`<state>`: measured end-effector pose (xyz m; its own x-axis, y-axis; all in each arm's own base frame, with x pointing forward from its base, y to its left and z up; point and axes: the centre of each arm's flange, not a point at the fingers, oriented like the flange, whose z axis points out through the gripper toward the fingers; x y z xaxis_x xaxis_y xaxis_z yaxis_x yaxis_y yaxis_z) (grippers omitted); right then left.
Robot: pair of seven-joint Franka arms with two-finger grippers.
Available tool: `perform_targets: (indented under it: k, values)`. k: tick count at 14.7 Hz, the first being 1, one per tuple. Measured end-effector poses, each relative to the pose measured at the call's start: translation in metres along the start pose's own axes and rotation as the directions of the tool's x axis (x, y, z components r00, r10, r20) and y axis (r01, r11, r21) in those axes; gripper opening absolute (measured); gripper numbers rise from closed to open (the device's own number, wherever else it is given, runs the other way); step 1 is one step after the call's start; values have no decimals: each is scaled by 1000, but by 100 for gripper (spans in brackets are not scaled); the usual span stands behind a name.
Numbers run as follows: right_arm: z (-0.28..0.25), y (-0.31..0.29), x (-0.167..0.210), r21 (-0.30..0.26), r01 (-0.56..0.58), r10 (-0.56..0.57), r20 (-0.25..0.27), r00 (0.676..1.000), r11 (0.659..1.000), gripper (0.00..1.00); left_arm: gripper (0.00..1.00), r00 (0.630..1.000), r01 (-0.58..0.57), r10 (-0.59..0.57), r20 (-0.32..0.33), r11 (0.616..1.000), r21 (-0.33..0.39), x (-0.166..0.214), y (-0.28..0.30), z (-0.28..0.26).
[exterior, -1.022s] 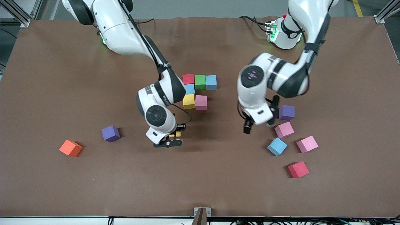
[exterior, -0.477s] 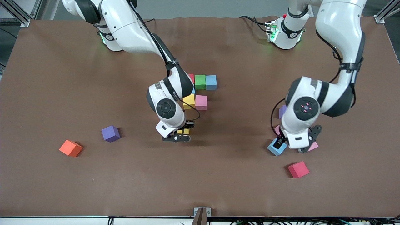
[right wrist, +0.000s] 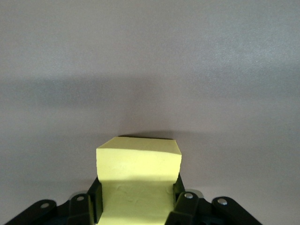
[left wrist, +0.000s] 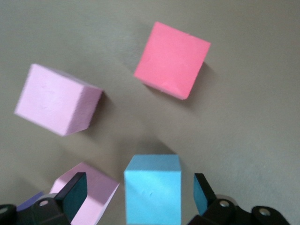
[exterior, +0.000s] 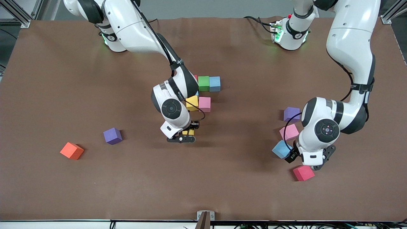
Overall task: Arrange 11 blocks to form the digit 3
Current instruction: 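Grasp the cyan cube with the left gripper while the right gripper carries yellow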
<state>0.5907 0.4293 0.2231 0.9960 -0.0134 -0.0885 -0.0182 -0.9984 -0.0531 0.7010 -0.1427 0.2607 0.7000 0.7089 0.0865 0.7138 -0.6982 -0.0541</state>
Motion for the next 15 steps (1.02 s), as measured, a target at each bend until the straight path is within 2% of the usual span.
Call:
perform_targets:
  k: [6,11,15]
  values:
    - [2,-8,-12,-8,16,-16,15,1000,1000,58,100,999,18,-17,30,1000,-22,0,6,25]
    - [-3,-7,-23,33,15,-13,-60,998,999,58,100,998,21,-20,59,1000,-6,-6,6,45]
    - [-9,-4,-40,36,19,-16,-58,998,999,58,95,994,51,-48,102,998,-29,-12,9,52]
